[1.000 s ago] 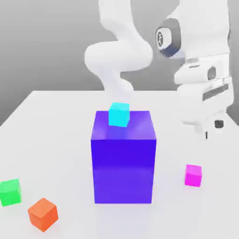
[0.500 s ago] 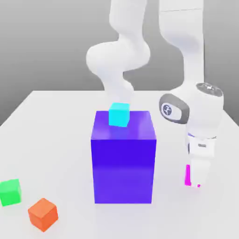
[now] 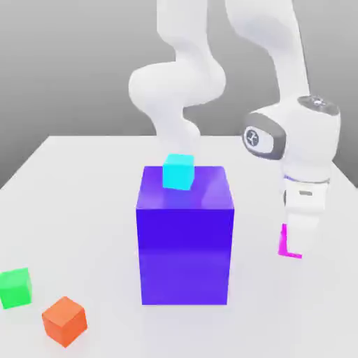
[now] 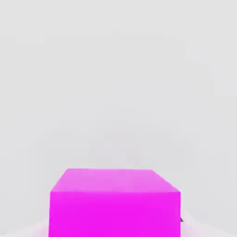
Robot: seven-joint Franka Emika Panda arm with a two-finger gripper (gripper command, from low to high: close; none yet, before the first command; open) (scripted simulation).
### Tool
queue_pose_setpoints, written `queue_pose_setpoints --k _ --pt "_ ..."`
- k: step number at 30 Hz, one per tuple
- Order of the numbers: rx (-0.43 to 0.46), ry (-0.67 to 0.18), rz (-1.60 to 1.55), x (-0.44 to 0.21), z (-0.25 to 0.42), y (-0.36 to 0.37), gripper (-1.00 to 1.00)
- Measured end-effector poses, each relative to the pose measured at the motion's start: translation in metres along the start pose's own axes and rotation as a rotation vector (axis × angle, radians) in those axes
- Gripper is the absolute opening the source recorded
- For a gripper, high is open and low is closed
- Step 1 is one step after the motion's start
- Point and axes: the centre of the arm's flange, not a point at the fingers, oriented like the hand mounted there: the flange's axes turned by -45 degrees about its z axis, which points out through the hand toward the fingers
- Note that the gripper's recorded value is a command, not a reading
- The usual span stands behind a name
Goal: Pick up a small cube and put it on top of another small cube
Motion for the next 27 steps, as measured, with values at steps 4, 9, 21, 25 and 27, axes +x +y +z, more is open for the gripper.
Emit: queue_pose_setpoints --k 4,9,21,25,27 --pt "-0.052 0.025 0.142 -0.002 -0.009 0.03 -1.0" --pt "-0.086 0.022 0.552 -0.048 -0.014 0.116 -1.0" --pt "-0.071 -0.056 1.461 -0.283 -0.022 0.249 -1.0" --pt "-0.041 -0.068 1.753 -0.384 -0.029 0.253 -1.0" --pt "-0.026 -0.067 1.897 -0.433 -0.034 0.248 -1.0"
